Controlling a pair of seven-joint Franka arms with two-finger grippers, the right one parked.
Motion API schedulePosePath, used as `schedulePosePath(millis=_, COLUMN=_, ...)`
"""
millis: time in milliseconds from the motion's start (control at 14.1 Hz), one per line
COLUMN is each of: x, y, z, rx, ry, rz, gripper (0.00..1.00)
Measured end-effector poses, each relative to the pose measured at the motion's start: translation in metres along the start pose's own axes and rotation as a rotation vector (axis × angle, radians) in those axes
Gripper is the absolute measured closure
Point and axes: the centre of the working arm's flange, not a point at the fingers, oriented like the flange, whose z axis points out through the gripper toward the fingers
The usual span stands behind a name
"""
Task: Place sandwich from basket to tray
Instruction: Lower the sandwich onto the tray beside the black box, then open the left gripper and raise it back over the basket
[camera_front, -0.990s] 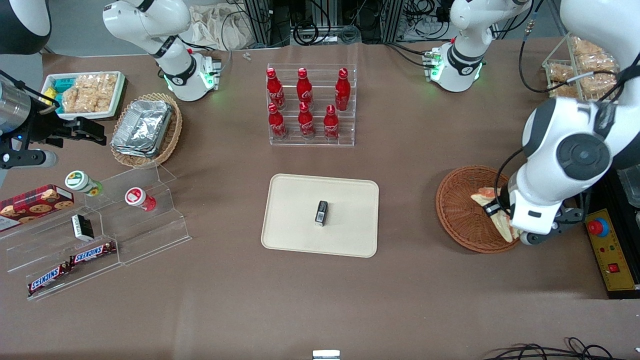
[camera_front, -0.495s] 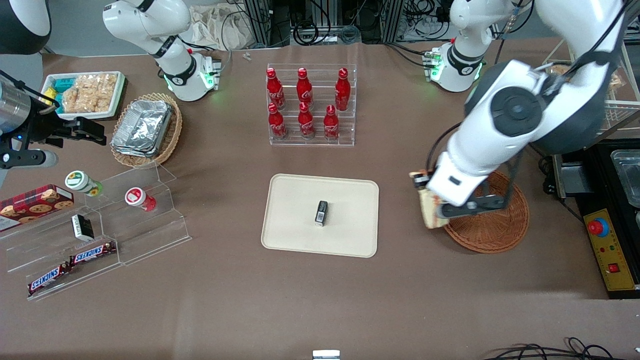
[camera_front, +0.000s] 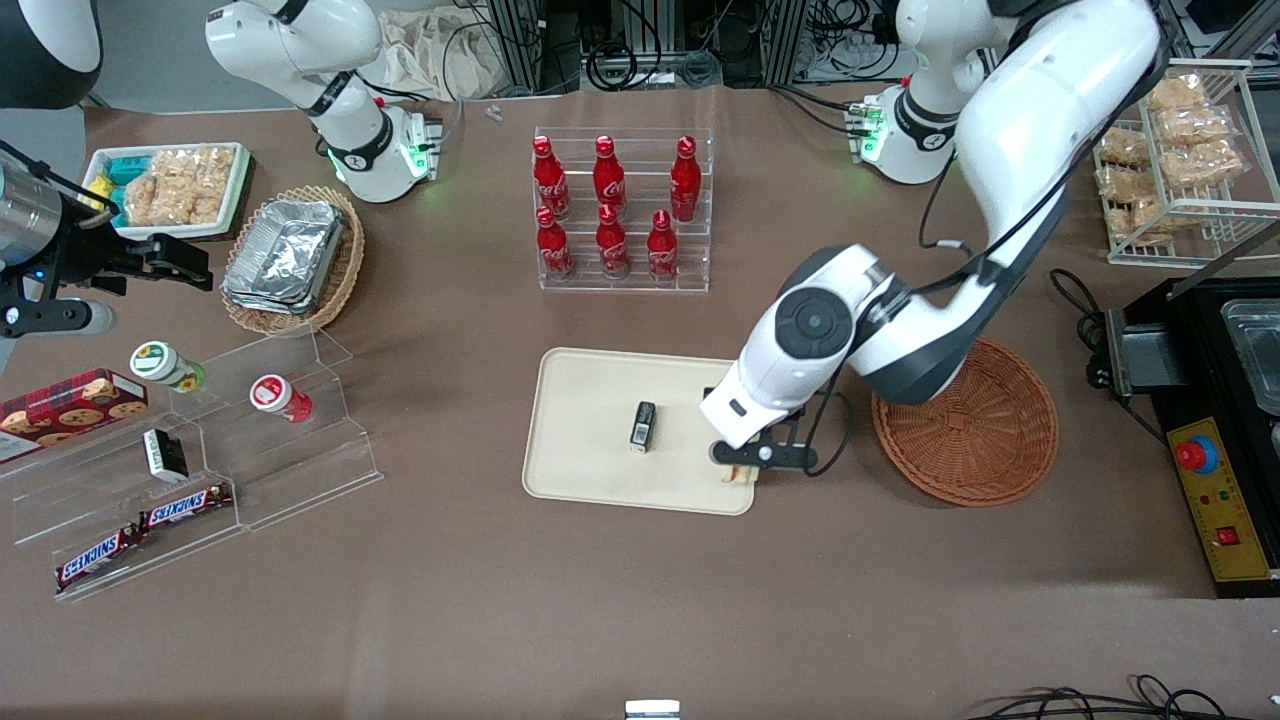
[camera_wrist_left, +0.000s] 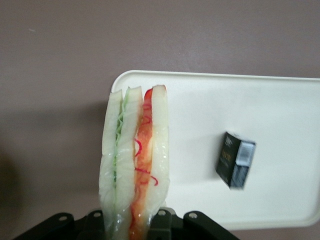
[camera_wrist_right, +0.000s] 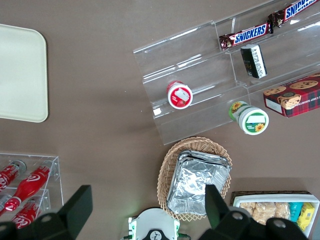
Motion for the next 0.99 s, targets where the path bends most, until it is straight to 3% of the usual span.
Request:
schedulePosePath(millis=141, x=0.003, y=-0.002, z=0.039, rx=0.005, ry=-0.006, rz=0.001, gripper=0.8)
schedulePosePath(millis=354, x=-0.009, y=0.016, z=0.088, rx=0.044, ry=0.003, rz=0.039, gripper=0.8)
schedulePosePath(millis=566, x=-0.018, y=0.033, z=0.101, rx=0.07, ry=0.018, rz=0.064, gripper=0.8)
schedulePosePath(millis=636, x=-0.017, y=0.032, z=0.101, rx=0.072, ry=0.019, rz=0.062, gripper=0.76)
schedulePosePath(millis=848, x=-0.012, y=0.026, z=0.099, rx=0.075, ry=0.025, rz=0.052, gripper=0.46)
schedulePosePath(millis=990, x=-0.005, y=0.026, z=0.084, rx=0.069, ry=0.051, rz=0.046, gripper=0.26)
